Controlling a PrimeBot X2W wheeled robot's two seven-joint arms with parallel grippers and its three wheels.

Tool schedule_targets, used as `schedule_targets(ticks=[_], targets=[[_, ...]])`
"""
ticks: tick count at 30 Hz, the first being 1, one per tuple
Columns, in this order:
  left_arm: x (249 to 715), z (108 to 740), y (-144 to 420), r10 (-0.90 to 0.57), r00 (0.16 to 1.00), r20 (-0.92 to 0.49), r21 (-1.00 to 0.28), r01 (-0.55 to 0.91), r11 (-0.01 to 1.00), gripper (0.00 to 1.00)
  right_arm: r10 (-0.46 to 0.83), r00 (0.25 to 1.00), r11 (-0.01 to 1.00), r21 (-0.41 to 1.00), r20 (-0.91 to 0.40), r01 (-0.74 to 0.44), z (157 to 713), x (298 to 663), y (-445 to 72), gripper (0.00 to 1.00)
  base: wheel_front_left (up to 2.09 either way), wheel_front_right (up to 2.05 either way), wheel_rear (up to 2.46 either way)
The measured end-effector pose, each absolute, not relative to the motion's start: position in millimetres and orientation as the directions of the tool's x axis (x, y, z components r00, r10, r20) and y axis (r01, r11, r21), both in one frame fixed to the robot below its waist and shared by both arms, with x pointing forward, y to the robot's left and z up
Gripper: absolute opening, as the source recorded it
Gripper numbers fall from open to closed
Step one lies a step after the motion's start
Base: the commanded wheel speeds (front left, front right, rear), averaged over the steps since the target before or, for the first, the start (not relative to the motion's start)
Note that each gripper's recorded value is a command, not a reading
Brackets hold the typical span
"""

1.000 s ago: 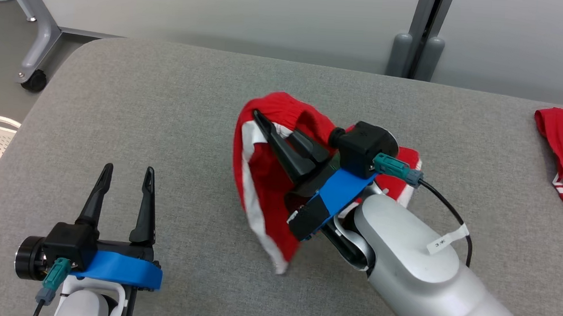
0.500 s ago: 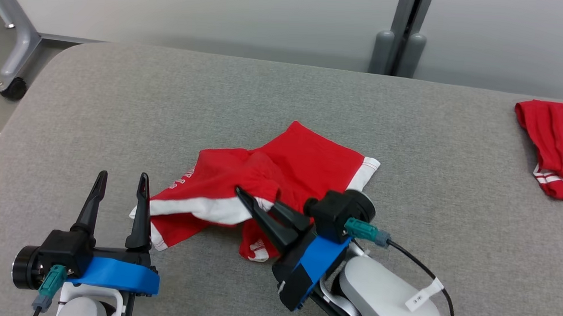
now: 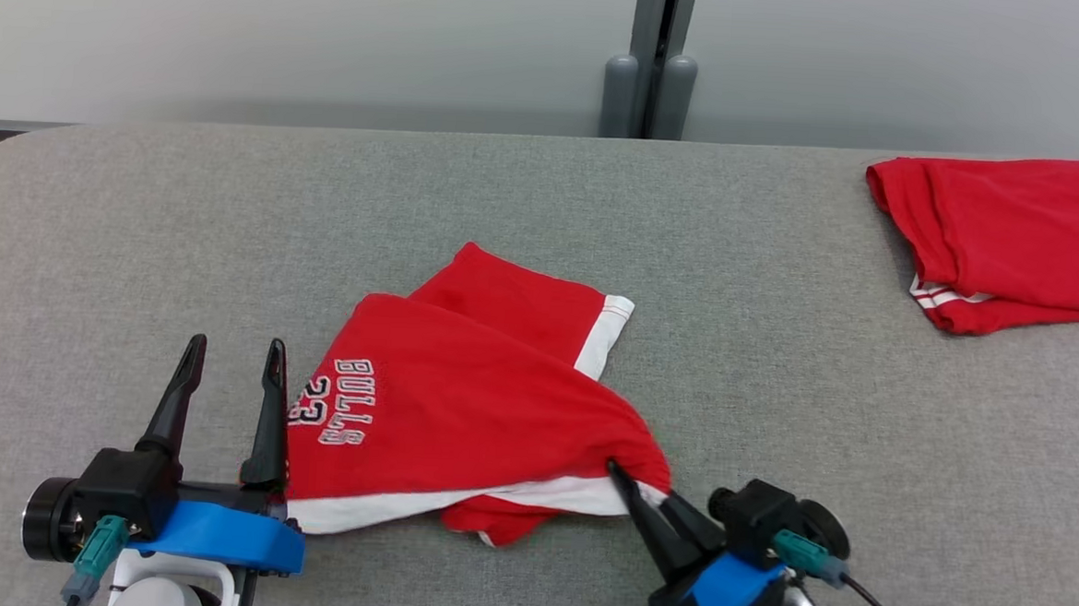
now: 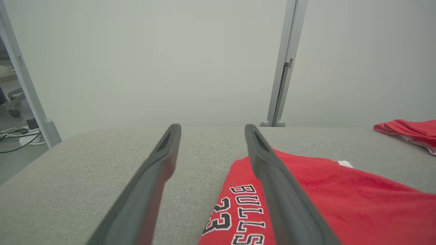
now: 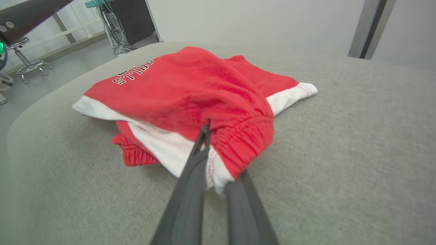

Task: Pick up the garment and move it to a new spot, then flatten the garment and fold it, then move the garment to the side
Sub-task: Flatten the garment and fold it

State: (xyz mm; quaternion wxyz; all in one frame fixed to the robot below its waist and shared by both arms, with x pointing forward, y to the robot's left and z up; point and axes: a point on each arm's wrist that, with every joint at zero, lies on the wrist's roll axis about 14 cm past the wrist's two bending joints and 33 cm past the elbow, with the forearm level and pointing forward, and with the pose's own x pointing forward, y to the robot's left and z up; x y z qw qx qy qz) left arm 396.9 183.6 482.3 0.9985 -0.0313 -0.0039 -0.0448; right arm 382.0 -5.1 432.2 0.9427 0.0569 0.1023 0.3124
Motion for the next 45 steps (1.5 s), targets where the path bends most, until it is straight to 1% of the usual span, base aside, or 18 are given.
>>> schedule_targets(ticks=[6,13,14,15,20,24,31,38,45], targets=[[399,483,174,-0.116,0.993,0.015,-0.067,0.117,0.991,1.00,0.462,0.866,0.886,0.134,-0.189,-0.443,422,385,-65,0.00,0.00,0.00,0.00],[396,483,171,-0.121,0.992,0.014,-0.070,0.122,0.990,1.00,0.367,0.897,0.930,0.104,-0.248,-0.352,405,375,-108,0.00,0.00,0.00,0.00],[395,483,171,-0.121,0.993,0.014,-0.070,0.121,0.990,1.00,0.357,0.897,0.934,0.104,-0.259,-0.342,402,373,-112,0.20,0.00,0.00,0.00],[395,483,172,-0.120,0.993,0.013,-0.070,0.120,0.990,1.00,0.352,0.898,0.936,0.106,-0.265,-0.336,400,371,-114,1.00,0.00,0.00,0.00],[391,483,174,-0.112,0.994,0.011,-0.071,0.112,0.991,1.00,0.294,0.929,0.954,0.127,-0.224,-0.271,412,378,-127,1.00,0.00,0.00,0.00],[387,483,174,-0.110,0.994,0.011,-0.073,0.111,0.991,1.00,0.251,0.947,0.966,0.120,-0.199,-0.231,420,377,-139,1.00,0.00,0.00,0.00],[381,487,171,-0.119,0.993,0.021,-0.070,0.120,0.990,1.00,0.177,0.979,0.980,0.106,-0.103,-0.166,449,381,-158,1.00,0.00,0.00,0.00],[372,488,169,-0.125,0.992,0.023,-0.067,0.126,0.990,1.00,0.143,0.990,0.982,0.121,0.001,-0.142,480,376,-158,1.00,0.00,0.00,0.00],[360,486,172,-0.124,0.992,0.015,-0.047,0.124,0.991,1.00,0.135,0.989,0.981,0.129,0.057,-0.142,496,362,-154,1.00,0.00,0.00,0.00]])
